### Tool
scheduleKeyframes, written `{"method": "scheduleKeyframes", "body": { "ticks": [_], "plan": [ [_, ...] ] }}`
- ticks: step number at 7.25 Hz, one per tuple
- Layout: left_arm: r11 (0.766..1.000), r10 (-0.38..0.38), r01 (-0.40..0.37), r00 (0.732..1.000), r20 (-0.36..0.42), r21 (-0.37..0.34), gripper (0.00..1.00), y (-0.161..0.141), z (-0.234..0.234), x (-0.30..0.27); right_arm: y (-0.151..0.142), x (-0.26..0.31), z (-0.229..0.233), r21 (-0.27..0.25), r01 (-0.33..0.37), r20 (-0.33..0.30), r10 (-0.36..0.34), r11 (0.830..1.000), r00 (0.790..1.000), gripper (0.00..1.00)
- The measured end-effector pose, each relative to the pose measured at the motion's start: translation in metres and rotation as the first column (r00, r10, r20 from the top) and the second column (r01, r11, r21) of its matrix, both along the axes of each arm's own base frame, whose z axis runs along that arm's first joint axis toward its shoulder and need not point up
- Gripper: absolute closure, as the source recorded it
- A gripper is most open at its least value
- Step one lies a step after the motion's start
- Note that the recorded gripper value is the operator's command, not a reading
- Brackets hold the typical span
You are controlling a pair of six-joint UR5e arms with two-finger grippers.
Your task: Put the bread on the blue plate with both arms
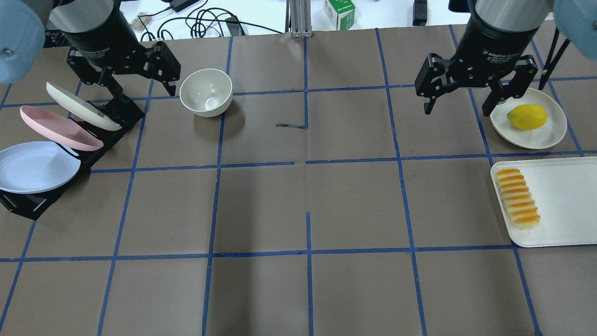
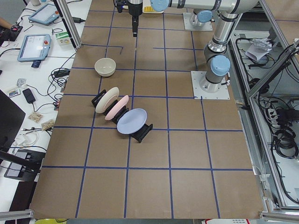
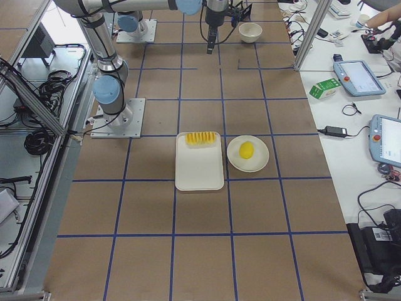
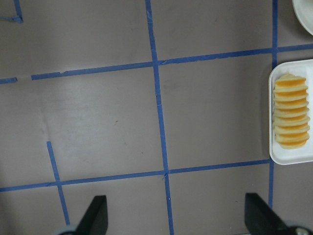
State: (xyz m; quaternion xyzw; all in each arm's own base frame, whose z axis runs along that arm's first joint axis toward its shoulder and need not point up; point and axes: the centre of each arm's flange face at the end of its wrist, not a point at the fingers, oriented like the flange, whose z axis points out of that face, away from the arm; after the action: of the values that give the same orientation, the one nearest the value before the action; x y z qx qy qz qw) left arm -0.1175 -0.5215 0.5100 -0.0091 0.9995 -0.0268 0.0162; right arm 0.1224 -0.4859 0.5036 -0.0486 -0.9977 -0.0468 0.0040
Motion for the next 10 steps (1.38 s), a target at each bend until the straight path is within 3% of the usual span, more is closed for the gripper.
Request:
{"method": "scheduleKeyframes", "body": {
  "ticks": [3,4,5,7,8,9,10],
  "plan": [
    [1.000,0.027,-0.027,1.000,0.011,-0.009,0.00,0.000,0.006,0.012,-0.001,0.000,0.000,-0.007,0.000,-0.005,0.000,1.000,1.000,0.00],
    [0.996,0.093,-0.093,0.995,0.035,-0.002,0.00,-0.003,0.004,0.047,-0.003,-0.002,-0.004,-0.006,-0.003,-0.011,0.002,1.000,1.000,0.00],
    [0.979,0.202,-0.202,0.978,0.060,0.008,0.00,-0.008,0.000,0.107,-0.007,-0.008,-0.012,0.005,-0.012,-0.015,0.012,1.000,1.000,0.00],
    [0.905,0.419,-0.424,0.903,0.092,0.041,0.00,-0.003,-0.022,0.237,-0.023,-0.053,-0.040,0.053,-0.012,-0.004,0.012,0.999,1.000,0.00],
    [0.869,0.482,-0.489,0.871,0.097,0.070,0.00,0.001,-0.044,0.295,-0.029,-0.088,-0.060,0.070,0.007,0.004,-0.007,0.998,1.000,0.00],
    [0.859,0.501,-0.508,0.860,0.099,0.060,0.00,-0.001,-0.067,0.346,-0.033,-0.123,-0.088,0.058,-0.009,0.001,0.009,0.998,1.000,0.00],
    [0.867,0.495,-0.499,0.862,0.110,0.007,0.00,-0.010,-0.088,0.387,-0.030,-0.150,-0.122,0.028,-0.047,-0.014,0.048,0.998,0.999,0.00]
  ]
}}
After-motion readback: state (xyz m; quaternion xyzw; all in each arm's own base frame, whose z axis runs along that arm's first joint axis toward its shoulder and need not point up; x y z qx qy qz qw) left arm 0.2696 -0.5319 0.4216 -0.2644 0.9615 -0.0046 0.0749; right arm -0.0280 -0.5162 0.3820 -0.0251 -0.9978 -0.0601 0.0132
